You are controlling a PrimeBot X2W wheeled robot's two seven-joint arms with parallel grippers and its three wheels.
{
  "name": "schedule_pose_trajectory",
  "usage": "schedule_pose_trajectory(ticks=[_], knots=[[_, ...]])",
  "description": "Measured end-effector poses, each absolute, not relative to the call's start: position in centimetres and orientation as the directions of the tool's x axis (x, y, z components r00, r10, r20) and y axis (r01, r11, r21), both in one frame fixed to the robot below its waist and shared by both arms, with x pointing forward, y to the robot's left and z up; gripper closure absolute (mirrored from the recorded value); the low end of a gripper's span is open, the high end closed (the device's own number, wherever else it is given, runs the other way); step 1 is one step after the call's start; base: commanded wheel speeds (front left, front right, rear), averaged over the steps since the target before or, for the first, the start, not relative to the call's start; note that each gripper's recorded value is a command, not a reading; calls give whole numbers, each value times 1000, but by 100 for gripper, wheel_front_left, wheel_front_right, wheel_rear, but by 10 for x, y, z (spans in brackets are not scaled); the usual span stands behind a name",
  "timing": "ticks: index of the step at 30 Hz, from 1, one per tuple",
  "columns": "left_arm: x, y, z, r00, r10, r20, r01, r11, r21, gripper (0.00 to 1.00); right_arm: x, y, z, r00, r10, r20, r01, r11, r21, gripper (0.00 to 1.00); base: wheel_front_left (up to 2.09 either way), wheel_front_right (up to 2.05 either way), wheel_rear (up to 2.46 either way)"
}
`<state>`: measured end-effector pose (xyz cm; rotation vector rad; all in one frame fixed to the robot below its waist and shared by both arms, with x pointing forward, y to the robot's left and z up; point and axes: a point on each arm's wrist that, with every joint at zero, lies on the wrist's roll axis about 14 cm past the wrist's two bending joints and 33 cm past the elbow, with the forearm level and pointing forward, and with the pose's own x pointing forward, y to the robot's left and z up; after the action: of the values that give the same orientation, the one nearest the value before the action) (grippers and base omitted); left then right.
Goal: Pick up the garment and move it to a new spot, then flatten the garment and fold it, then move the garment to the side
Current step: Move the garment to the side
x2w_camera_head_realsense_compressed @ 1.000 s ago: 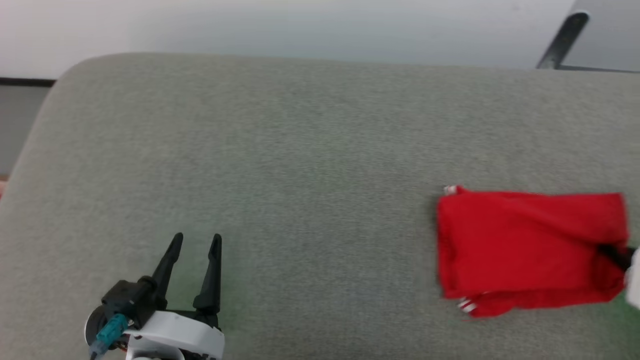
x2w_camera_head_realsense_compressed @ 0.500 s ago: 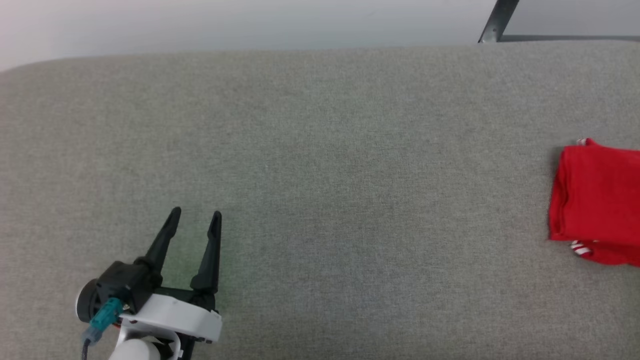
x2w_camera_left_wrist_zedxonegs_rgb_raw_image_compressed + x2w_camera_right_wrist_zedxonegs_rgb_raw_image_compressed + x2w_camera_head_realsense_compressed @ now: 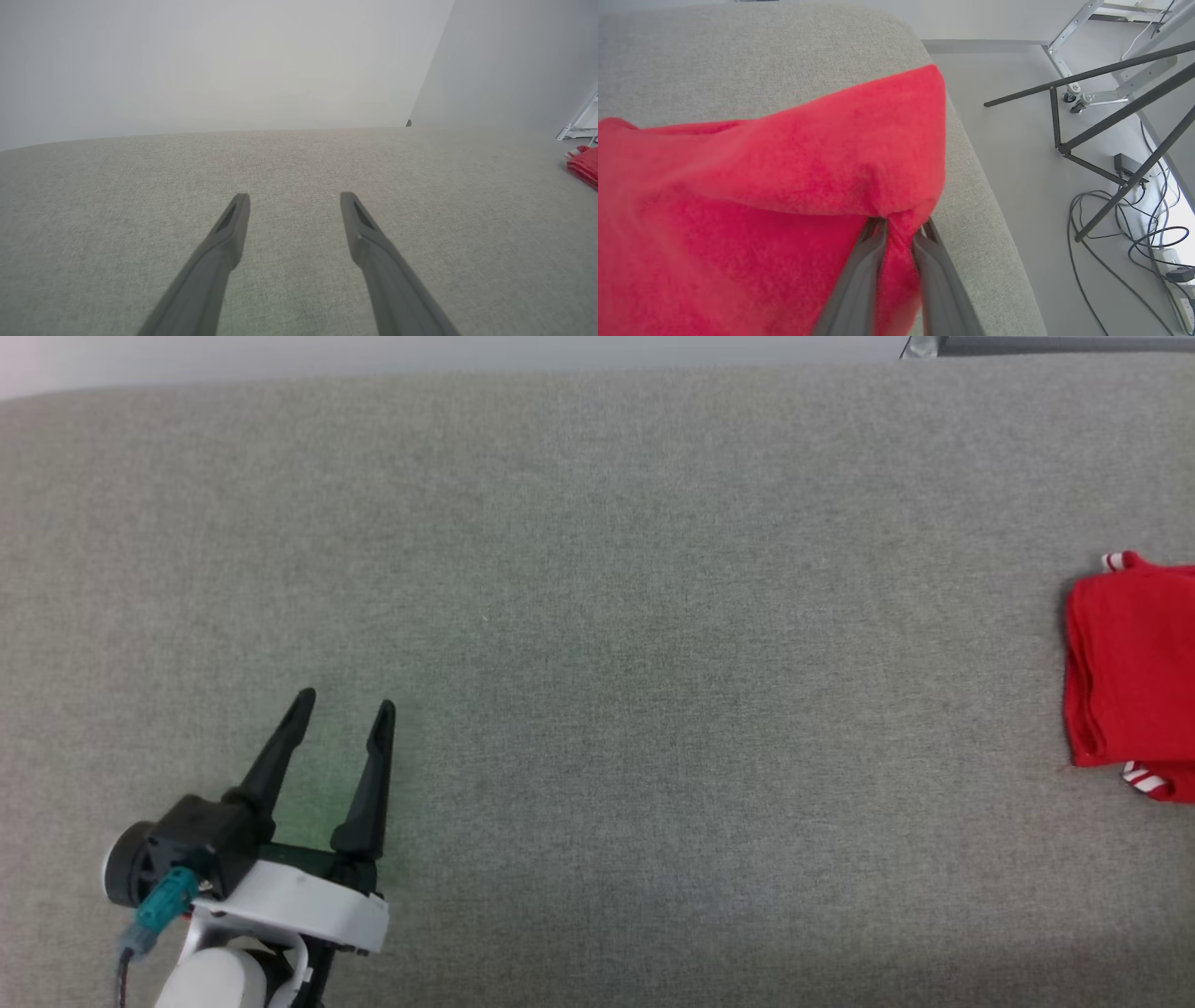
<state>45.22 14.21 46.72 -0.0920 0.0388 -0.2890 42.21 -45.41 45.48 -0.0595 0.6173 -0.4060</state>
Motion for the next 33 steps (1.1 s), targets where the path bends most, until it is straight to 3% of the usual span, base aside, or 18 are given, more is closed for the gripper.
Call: schedule_pose_trajectory(ticks=[9,11,12,13,23,33], knots=[[455,142,463,957,-287,-39,282,955,-92,0,435,-452,448,754,-399,-522,329,917,-227,99,0,0,0],[455,141,465,957,-288,-35,284,954,-91,0,435,-452,448,754,-402,-520,328,916,-232,56,0,0,0],[455,141,466,957,-288,-34,284,954,-91,0,436,-452,450,760,-401,-512,328,916,-230,8,0,0,0],[454,140,466,957,-289,-33,285,954,-92,0,436,-451,452,765,-400,-505,329,916,-228,0,0,0,0],[442,149,486,969,-247,19,248,963,-110,0,446,-430,484,833,-341,-436,270,938,-218,0,0,0,0],[423,175,513,978,-198,68,202,978,-52,0,460,-323,496,934,-65,-351,11,988,-153,0,0,0,0]])
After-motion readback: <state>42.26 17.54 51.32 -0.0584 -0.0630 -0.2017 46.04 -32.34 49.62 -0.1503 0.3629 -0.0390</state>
